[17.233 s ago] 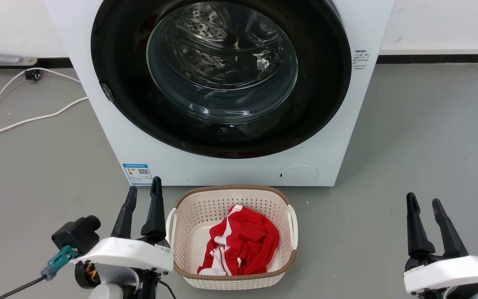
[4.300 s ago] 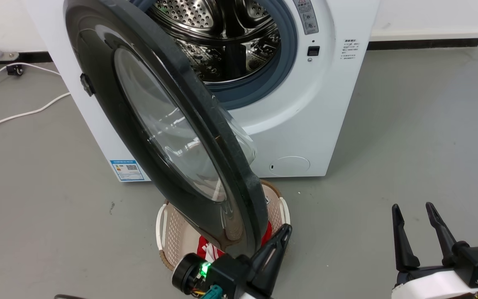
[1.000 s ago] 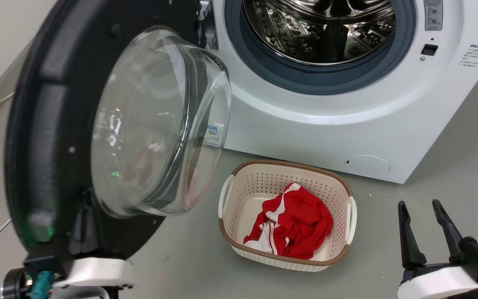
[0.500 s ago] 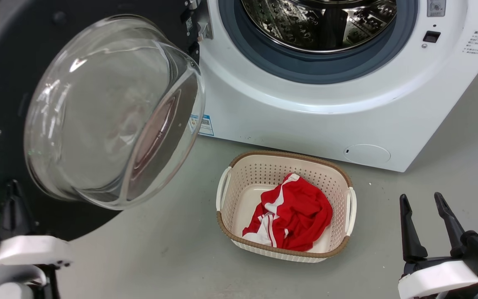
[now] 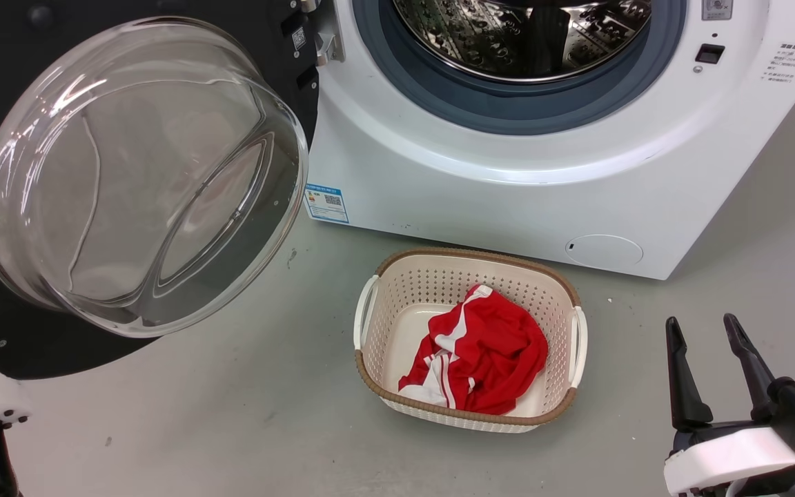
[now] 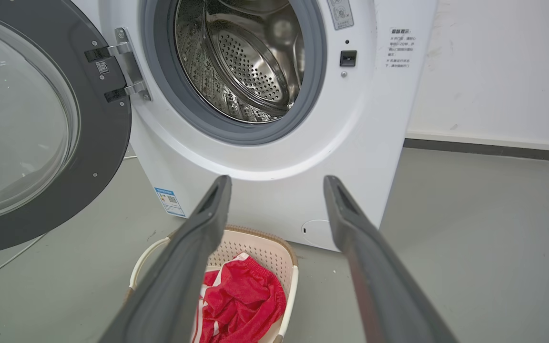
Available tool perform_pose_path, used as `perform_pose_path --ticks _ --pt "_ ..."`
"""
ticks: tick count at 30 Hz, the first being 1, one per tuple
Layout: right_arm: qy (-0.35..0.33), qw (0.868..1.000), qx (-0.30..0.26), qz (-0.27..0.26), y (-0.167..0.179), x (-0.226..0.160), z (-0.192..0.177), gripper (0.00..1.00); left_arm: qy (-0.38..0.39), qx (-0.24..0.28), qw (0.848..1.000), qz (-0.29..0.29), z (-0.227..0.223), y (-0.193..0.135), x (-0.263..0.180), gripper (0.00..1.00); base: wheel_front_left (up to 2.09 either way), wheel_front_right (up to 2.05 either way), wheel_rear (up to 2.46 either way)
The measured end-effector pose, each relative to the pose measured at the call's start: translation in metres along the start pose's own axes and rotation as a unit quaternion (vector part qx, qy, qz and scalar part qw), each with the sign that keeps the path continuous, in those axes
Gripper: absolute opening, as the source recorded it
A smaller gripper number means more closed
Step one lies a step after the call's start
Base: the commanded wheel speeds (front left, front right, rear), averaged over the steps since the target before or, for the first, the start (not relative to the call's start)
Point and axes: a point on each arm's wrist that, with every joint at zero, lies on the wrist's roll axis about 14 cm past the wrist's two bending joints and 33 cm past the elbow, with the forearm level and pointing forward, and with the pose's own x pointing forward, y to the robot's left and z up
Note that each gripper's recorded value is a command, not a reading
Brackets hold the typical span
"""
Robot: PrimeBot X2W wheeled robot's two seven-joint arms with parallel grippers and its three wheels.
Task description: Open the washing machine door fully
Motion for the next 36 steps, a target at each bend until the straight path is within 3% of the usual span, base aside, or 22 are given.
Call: perform_pose_path --ticks 12,19,26,28,33,35,36 --pt "-0.010 1.000 -0.003 -0.009 -0.004 -0.010 0.009 1.00 -0.008 -0.007 1.000 -0.007 -0.003 -0.010 -0.019 0.00 0.00 0.00 0.00" --pt "-0.024 0.999 -0.003 -0.021 -0.009 -0.021 0.017 1.00 -0.012 -0.032 0.997 -0.073 -0.007 -0.063 -0.063 0.00 0.00 0.00 0.00" --pt "-0.032 0.999 -0.005 -0.033 -0.015 -0.029 0.022 1.00 -0.015 -0.039 0.984 -0.175 -0.007 -0.130 -0.090 0.00 0.00 0.00 0.00" --pt "-0.035 0.999 -0.006 -0.041 -0.020 -0.034 0.024 1.00 -0.019 -0.046 0.972 -0.230 -0.005 -0.168 -0.105 0.00 0.00 0.00 0.00" --pt "-0.042 0.997 -0.009 -0.057 -0.028 -0.043 0.029 1.00 -0.034 -0.056 0.951 -0.302 0.006 -0.217 -0.120 0.00 0.00 0.00 0.00" --pt "-0.045 0.997 -0.012 -0.064 -0.032 -0.047 0.031 1.00 -0.042 -0.061 0.945 -0.317 0.013 -0.230 -0.121 0.42 0.00 0.00 0.00" --pt "-0.046 0.997 -0.014 -0.067 -0.034 -0.048 0.032 1.00 -0.045 -0.062 0.943 -0.323 0.015 -0.236 -0.122 0.74 0.00 0.00 0.00"
